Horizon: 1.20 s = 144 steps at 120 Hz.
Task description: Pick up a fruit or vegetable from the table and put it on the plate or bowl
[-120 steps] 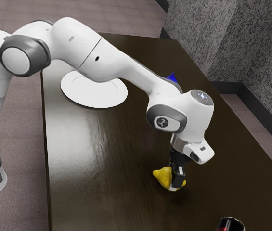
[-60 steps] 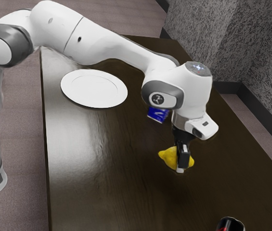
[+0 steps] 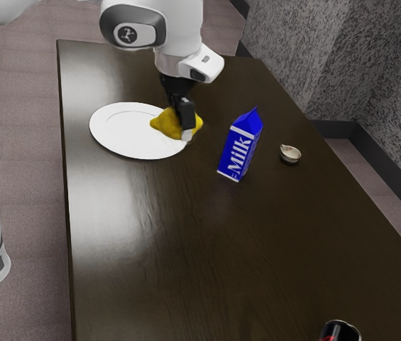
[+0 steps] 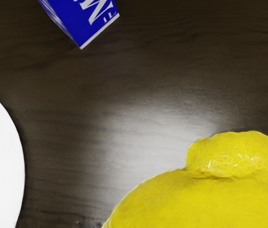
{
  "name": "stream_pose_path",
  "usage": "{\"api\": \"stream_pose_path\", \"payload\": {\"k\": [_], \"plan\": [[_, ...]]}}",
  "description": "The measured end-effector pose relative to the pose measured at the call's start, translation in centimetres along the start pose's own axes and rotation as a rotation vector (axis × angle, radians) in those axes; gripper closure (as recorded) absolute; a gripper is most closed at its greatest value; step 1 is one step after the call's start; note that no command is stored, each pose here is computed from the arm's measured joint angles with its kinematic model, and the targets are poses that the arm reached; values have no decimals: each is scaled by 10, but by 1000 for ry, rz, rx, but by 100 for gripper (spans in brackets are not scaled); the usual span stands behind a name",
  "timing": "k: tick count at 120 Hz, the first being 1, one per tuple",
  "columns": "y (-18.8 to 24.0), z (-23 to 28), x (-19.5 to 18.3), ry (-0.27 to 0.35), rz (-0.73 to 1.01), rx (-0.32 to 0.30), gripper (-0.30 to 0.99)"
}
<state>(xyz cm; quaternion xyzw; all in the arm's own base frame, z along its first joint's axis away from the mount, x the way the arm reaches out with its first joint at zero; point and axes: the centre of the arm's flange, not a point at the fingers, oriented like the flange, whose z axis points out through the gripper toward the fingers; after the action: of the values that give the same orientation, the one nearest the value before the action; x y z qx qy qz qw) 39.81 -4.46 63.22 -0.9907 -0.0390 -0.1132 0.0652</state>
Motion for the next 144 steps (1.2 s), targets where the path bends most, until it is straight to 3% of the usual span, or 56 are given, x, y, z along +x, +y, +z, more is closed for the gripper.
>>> {"api": "stream_pose_path", "payload": {"k": [15,32,70,94,144], "plan": [[-76,19,-13,-73,-173,24,73],[-174,28,-33,-115,-358,17,73],[-333,45,-80,-147,-621,33,73],[-370,52,-72,-143,-651,52,72],[-339,91,7,-156,-557,51,73]]}}
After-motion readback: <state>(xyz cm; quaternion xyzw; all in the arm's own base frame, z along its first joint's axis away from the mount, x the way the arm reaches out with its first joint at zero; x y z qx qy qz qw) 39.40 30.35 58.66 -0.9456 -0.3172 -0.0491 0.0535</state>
